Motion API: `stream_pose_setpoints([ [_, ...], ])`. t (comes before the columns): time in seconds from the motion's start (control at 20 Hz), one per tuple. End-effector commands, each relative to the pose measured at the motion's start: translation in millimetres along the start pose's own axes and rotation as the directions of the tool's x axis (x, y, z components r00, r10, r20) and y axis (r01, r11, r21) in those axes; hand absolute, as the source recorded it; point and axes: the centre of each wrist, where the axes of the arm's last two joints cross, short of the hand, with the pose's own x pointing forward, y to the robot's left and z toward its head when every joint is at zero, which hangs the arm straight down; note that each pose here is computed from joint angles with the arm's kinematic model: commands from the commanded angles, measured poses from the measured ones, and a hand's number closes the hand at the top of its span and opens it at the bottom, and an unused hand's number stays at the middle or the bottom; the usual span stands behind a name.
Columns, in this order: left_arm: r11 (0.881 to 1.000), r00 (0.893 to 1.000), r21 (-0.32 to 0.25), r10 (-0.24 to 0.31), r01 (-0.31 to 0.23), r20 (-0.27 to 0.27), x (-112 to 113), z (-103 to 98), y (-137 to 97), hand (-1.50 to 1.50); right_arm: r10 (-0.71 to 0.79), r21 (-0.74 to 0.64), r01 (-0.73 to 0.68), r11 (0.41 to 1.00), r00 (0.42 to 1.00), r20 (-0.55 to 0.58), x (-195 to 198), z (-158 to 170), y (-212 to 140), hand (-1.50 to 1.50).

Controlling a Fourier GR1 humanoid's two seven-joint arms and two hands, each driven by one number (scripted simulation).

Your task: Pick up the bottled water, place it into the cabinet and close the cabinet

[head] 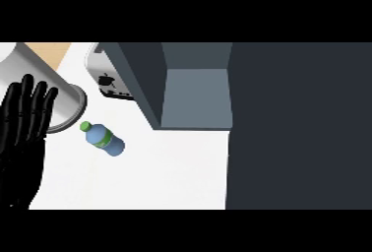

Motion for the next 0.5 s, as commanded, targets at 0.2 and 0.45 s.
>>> stream_pose_setpoints([
  [0.2, 0.945, 0.966, -0.221, 0.256, -0.242, 0.035, -20, -26, 48, -1.5, -0.051, -0.024, 0.052, 0.998, 0.997, 0.06, 11, 21, 4, -1.5],
  [0.45, 0.864, 0.894, -0.249, 0.388, -0.438, -0.226, -44, -20, 80, -1.5, -0.223, 0.247, 0.233, 0.941, 0.972, -0.069, 23, 39, 19, -1.5],
])
